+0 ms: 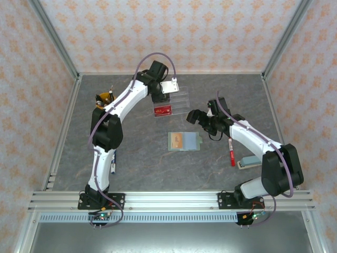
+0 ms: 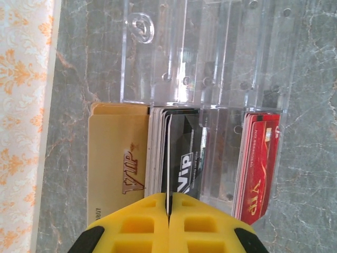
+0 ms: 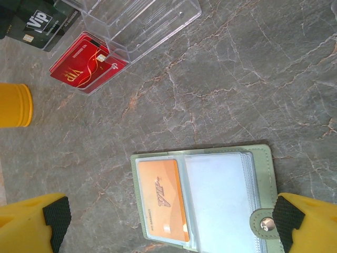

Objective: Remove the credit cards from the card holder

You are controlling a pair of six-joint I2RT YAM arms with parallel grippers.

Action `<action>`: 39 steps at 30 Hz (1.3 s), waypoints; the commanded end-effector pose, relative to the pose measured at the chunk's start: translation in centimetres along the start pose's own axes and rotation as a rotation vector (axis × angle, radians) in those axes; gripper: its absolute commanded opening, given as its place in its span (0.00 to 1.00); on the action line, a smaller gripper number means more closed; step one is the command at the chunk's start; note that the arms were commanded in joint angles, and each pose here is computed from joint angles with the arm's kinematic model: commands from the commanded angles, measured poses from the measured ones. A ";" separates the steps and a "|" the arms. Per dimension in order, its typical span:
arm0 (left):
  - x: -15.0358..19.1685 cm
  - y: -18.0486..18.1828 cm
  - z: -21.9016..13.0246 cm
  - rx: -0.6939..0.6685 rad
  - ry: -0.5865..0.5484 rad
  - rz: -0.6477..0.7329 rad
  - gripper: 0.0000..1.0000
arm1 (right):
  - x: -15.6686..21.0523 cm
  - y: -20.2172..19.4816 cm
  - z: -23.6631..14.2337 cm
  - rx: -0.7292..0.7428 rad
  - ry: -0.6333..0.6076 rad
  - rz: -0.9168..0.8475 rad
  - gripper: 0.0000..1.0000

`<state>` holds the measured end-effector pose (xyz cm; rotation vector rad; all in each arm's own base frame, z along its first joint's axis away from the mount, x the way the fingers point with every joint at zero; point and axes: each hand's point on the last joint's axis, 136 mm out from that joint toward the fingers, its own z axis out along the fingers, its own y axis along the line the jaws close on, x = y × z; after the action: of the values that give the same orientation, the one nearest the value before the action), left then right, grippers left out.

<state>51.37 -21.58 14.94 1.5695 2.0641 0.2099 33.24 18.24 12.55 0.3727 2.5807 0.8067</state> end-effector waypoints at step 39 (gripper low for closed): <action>1.3 2.1 2.0 -0.028 0.070 -0.055 0.27 | -0.3 1.0 -0.5 -0.034 0.001 0.003 1.00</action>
<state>53.19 -20.80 12.11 1.5691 2.1347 0.2459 33.06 18.54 12.64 0.3633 2.5861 0.8321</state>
